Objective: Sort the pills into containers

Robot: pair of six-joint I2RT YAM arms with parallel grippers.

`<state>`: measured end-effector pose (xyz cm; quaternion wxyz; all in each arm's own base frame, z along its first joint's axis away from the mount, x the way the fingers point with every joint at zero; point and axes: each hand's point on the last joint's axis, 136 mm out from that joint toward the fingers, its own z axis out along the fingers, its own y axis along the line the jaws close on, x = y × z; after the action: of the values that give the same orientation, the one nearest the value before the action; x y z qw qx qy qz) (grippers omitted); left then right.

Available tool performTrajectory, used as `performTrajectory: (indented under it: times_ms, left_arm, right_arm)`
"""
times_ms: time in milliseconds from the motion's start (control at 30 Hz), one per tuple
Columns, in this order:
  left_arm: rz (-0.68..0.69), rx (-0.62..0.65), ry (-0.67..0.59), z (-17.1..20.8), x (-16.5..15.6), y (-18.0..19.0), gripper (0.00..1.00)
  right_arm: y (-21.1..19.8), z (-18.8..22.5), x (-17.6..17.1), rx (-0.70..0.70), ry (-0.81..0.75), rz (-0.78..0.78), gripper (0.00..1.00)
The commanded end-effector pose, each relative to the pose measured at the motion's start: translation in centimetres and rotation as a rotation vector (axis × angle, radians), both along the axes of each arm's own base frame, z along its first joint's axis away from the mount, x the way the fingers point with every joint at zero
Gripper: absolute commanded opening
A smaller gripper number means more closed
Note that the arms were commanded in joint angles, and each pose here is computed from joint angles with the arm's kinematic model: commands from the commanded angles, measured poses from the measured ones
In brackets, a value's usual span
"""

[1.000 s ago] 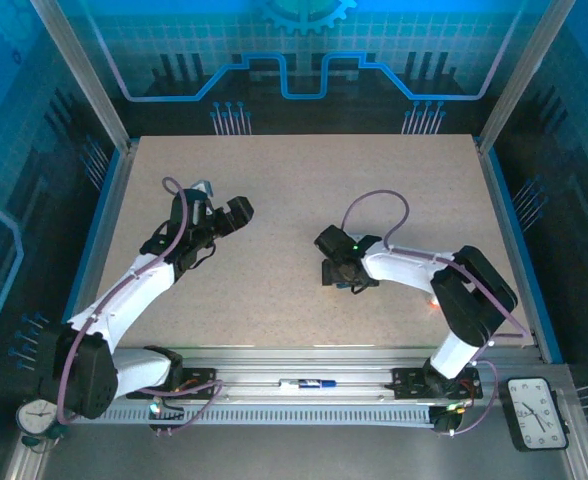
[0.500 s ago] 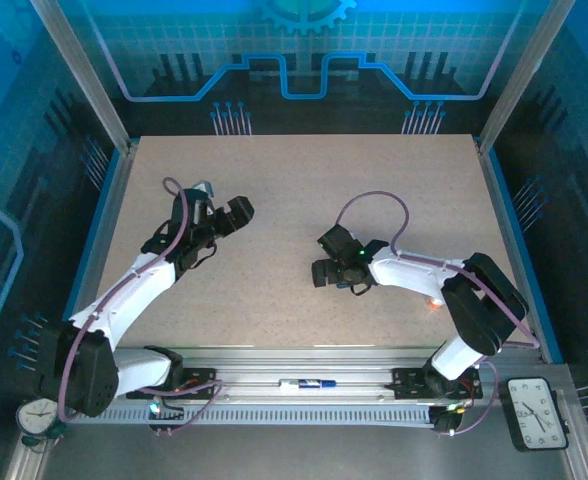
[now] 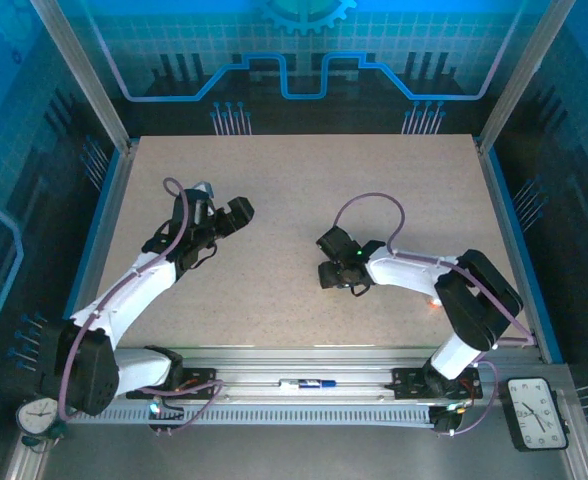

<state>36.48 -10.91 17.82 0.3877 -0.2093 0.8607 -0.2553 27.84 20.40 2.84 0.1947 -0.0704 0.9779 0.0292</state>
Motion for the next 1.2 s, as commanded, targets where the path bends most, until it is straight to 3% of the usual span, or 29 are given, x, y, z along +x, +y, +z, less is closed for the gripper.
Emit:
performTrajectory:
  times_ms: [0,467,700,800,967,1167]
  left_arm:
    - [0.005,-0.012,-0.006,0.8,0.3,-0.3,0.99]
    - [0.015,-0.017,0.004,0.5,0.5,-0.3,0.99]
    - [0.034,-0.007,0.010,0.4,0.3,0.1,0.99]
    - [0.045,-0.008,0.004,0.7,0.2,0.2,0.99]
    - [-0.044,-0.045,-0.050,2.8,-0.2,-1.5,0.99]
    - [-0.209,-0.183,-0.160,7.2,-0.8,-5.2,0.99]
  right_arm:
    - [-0.9,-0.9,-0.2,-0.048,0.022,-0.018,0.67]
    - [-1.1,-1.9,-0.3,-0.063,0.036,-0.014,0.54]
    - [-0.6,-1.7,-0.3,-0.042,0.035,0.010,0.34]
    - [-0.4,-0.8,-0.1,-0.021,0.014,0.018,0.33]
    - [1.5,2.5,0.8,0.108,-0.060,0.065,0.33]
    - [4.5,7.6,1.6,0.443,-0.151,0.147,0.33]
